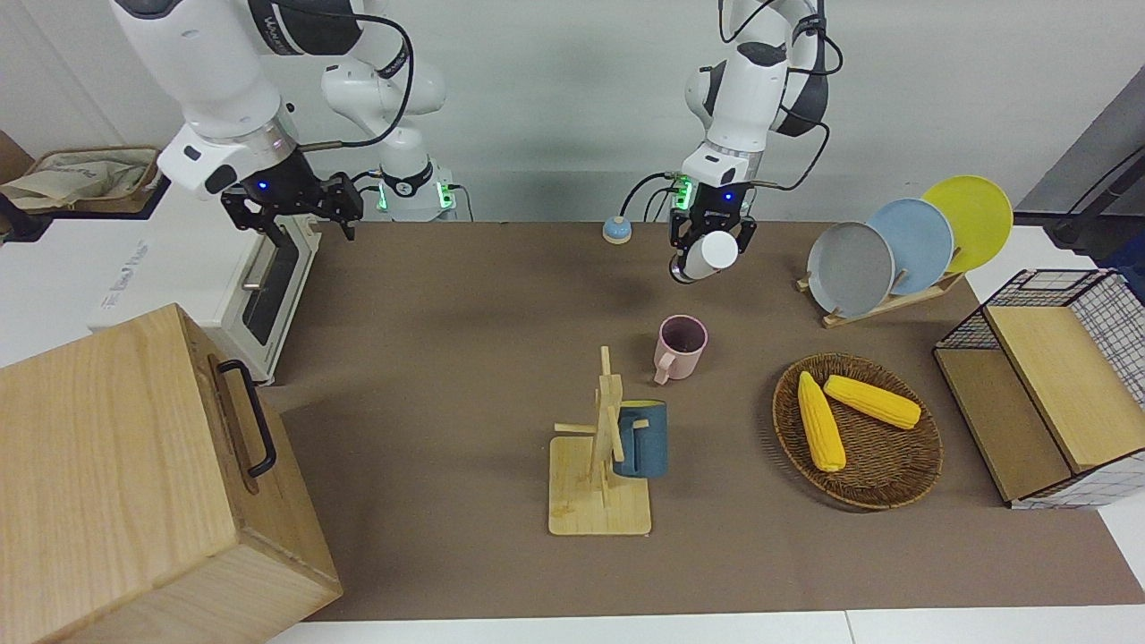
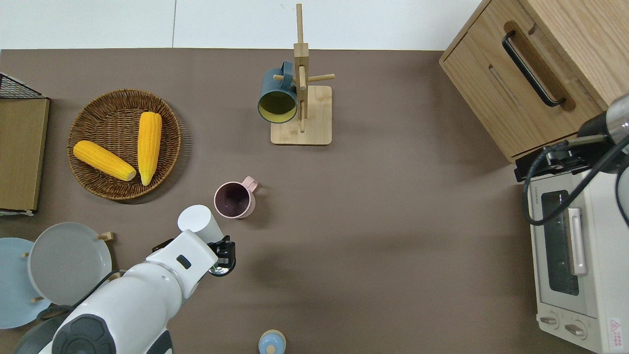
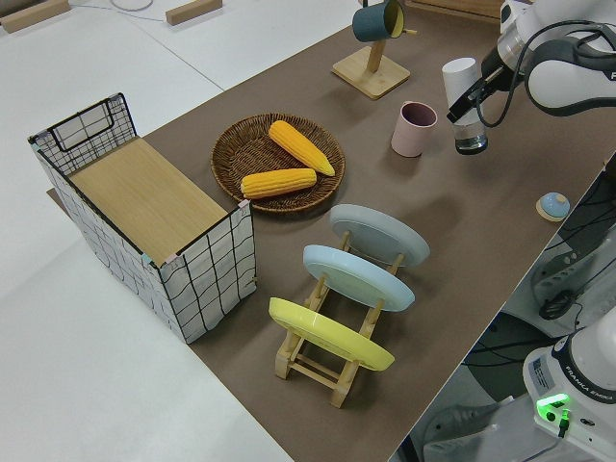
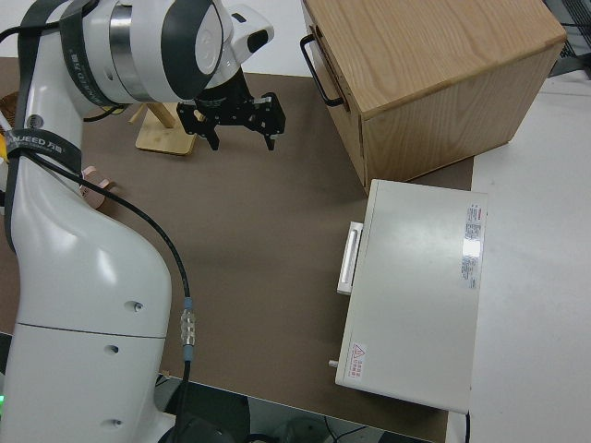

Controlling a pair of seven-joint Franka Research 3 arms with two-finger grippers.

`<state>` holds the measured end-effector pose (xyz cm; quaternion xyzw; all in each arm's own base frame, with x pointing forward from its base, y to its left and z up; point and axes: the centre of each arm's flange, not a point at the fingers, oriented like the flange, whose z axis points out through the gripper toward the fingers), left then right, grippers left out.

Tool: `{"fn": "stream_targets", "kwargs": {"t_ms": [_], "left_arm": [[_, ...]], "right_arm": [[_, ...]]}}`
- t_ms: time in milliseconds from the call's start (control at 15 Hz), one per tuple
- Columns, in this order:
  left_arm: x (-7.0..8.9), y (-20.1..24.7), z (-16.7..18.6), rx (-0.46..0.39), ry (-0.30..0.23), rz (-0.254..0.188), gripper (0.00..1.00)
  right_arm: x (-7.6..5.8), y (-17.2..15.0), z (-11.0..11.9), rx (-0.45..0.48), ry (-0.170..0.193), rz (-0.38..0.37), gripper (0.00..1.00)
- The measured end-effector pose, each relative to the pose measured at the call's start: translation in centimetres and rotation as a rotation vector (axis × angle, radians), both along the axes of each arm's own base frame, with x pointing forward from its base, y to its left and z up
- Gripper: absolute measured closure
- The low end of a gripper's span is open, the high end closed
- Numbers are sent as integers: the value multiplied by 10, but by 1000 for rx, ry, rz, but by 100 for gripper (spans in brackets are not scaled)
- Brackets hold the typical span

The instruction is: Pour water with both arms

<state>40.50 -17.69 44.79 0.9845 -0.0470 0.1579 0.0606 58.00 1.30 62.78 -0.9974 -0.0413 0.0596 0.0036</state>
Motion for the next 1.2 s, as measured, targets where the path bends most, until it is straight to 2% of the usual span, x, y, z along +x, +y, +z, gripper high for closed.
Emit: {"fn": "stream_targets", "kwargs": {"t_ms": [200,467,667,800,1200], "left_arm": [[1,-15,-19,-2,20,-25,37],[2,-17,-32,6,57,-29,37],[2,-17,-38,22,121,-35,37],[9,-19,-35,32,164,-43,37],[41,-18,-39,89,327,-60,37]], "right_arm": [[-4,-6,3,2,5,-3,0],[-4,-2,4,3,4,3,0],[-4,1,4,4,3,10,0],[-4,6,5,8,3,18,0],[-5,9,5,18,3,22,0]]}}
